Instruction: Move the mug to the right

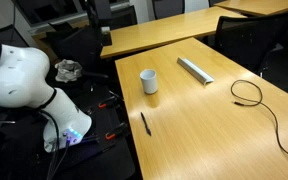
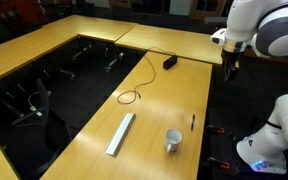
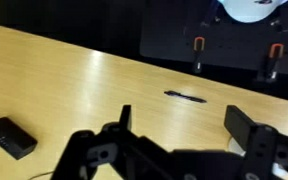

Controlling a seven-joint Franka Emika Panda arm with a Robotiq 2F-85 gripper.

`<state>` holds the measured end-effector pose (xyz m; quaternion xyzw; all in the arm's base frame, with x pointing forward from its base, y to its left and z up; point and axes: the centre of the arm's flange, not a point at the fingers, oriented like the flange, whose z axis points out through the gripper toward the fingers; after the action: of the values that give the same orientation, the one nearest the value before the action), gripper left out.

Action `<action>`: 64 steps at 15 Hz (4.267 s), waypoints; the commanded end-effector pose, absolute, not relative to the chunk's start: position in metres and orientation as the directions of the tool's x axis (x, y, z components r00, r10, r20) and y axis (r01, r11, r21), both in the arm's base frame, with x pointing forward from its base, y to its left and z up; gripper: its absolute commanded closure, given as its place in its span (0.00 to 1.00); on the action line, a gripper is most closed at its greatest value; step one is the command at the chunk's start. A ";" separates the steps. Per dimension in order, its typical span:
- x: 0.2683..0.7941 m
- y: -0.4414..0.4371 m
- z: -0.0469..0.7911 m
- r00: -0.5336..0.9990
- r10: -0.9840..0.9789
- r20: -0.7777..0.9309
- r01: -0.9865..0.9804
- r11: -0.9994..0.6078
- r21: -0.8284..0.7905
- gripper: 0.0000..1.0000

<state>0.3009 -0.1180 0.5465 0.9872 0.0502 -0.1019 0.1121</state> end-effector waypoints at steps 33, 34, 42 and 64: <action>0.460 -0.005 0.221 0.991 0.042 -0.126 0.020 -0.985 -0.172 0.28; 0.460 -0.004 0.218 0.990 0.053 -0.128 0.031 -0.986 -0.164 0.30; 0.453 0.013 0.216 0.981 0.123 -0.150 0.109 -0.989 -0.101 0.90; 0.439 -0.167 0.270 0.976 -0.196 -0.093 -0.194 -0.981 0.029 0.97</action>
<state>0.4387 -0.1544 0.2650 0.9969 -0.0699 -0.0372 0.0013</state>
